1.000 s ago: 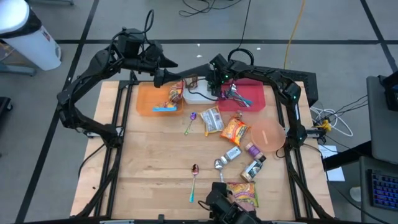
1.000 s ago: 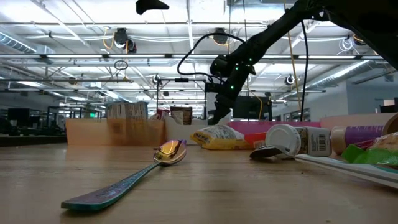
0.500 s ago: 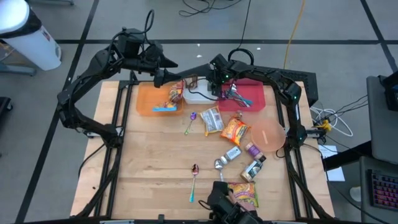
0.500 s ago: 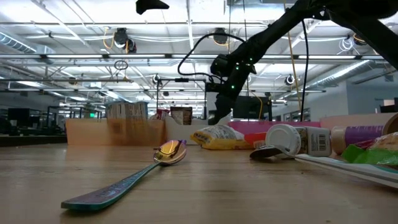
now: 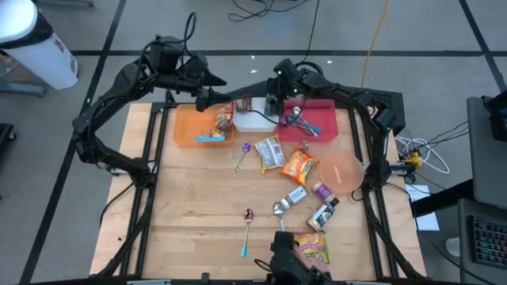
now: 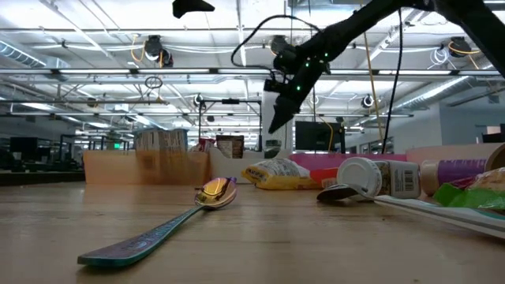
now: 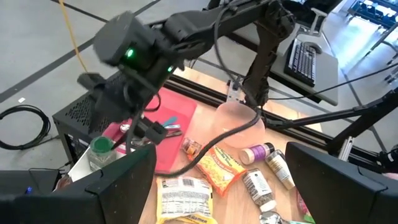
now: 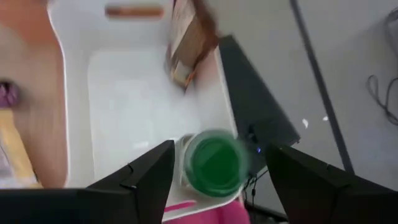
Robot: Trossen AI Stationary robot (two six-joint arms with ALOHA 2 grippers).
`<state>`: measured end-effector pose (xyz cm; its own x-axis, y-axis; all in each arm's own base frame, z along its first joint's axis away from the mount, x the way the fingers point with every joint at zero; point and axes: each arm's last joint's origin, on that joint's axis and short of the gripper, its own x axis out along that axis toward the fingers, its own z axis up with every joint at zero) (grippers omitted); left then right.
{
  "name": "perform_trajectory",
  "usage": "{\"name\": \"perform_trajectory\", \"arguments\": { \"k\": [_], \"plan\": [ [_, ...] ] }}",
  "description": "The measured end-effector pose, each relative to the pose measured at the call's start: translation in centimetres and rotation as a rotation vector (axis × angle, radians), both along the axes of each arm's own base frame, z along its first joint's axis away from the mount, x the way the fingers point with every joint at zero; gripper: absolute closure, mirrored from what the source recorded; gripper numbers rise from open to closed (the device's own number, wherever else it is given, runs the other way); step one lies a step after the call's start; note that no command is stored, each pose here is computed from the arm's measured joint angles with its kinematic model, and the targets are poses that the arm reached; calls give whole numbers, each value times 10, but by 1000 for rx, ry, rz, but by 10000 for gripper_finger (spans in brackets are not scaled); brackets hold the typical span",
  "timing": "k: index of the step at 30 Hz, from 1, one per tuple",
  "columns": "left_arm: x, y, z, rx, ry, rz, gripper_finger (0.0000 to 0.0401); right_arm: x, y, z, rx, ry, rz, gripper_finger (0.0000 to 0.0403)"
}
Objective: Pick & Place Food Item
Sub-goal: Put the green seasoning bottle into the white bin, then put the yellow noodle pack into the orange bin
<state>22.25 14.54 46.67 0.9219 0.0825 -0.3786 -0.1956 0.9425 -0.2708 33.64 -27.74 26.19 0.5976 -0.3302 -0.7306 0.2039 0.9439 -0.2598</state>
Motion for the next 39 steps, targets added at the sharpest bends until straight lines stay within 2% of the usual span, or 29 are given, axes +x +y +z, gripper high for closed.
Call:
{"name": "perform_trajectory", "arguments": {
  "k": [8, 13, 18, 23, 27, 31, 34, 39],
  "plan": [
    [1, 1, 2, 19, -11, 18, 36, -8, 11, 47, 42, -237, -37, 163],
    [2, 2, 5, 29, -41, 34, 36, -11, 22, 77, 159, -427, -58, 163],
    [-4, -3, -2, -54, 33, 11, 36, -11, 38, 96, 328, -551, -20, 164],
    [-17, -14, -8, -84, 144, -11, 36, 1, 58, 99, 447, -575, 10, 163],
    [-16, -21, -13, -113, 201, -8, 36, 16, 78, 96, 521, -566, 25, 164],
    [-10, -32, -13, -125, 211, 2, 36, 37, 103, 86, 545, -542, 102, 165],
    [-4, -41, -15, -125, 233, 22, 36, 48, 125, 88, 515, -573, 195, 165],
    [12, -61, -37, -180, 302, 40, 36, 48, 153, 77, 514, -610, 274, 165]
  ]
}}
